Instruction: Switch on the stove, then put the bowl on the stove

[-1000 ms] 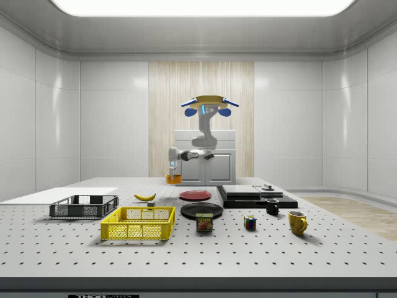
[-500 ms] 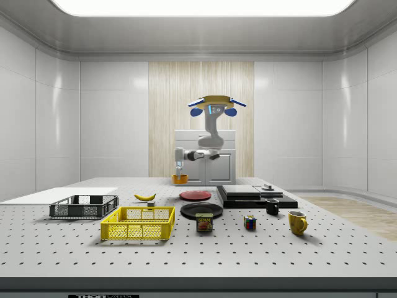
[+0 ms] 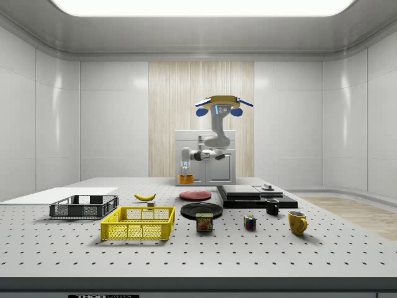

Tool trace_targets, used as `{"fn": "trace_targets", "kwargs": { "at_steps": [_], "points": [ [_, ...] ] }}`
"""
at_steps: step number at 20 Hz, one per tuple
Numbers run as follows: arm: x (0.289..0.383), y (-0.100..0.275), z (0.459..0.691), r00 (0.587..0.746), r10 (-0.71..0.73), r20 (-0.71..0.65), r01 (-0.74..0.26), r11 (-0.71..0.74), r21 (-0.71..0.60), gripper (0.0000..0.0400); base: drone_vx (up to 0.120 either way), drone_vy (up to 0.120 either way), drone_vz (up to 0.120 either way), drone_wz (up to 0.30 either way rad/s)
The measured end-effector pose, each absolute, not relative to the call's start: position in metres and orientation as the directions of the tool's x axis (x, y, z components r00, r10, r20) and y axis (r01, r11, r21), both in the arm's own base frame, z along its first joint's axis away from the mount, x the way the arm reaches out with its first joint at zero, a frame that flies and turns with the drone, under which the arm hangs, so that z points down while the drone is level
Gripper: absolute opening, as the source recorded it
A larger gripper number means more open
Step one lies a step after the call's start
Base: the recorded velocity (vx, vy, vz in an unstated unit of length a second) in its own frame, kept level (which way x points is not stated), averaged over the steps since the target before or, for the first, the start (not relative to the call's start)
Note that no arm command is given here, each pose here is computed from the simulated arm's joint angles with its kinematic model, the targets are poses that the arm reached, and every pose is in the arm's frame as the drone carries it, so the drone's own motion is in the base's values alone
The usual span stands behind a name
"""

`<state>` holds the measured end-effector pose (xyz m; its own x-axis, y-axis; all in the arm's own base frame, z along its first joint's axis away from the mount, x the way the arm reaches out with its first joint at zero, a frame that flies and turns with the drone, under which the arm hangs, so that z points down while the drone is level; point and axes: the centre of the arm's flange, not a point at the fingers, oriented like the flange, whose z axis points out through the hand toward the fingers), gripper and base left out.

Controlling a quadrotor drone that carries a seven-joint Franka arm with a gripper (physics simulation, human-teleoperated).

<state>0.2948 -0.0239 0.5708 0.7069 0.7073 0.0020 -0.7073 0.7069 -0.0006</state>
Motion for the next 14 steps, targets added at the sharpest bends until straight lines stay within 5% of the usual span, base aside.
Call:
{"fn": "trace_targets", "kwargs": {
  "at_steps": [14],
  "points": [
    [0.2948,-0.0239,0.5708,0.707,0.707,0.002,-0.707,0.707,-0.001,0.0100,-0.120,0.000,0.000,0.000]
  ]
}}
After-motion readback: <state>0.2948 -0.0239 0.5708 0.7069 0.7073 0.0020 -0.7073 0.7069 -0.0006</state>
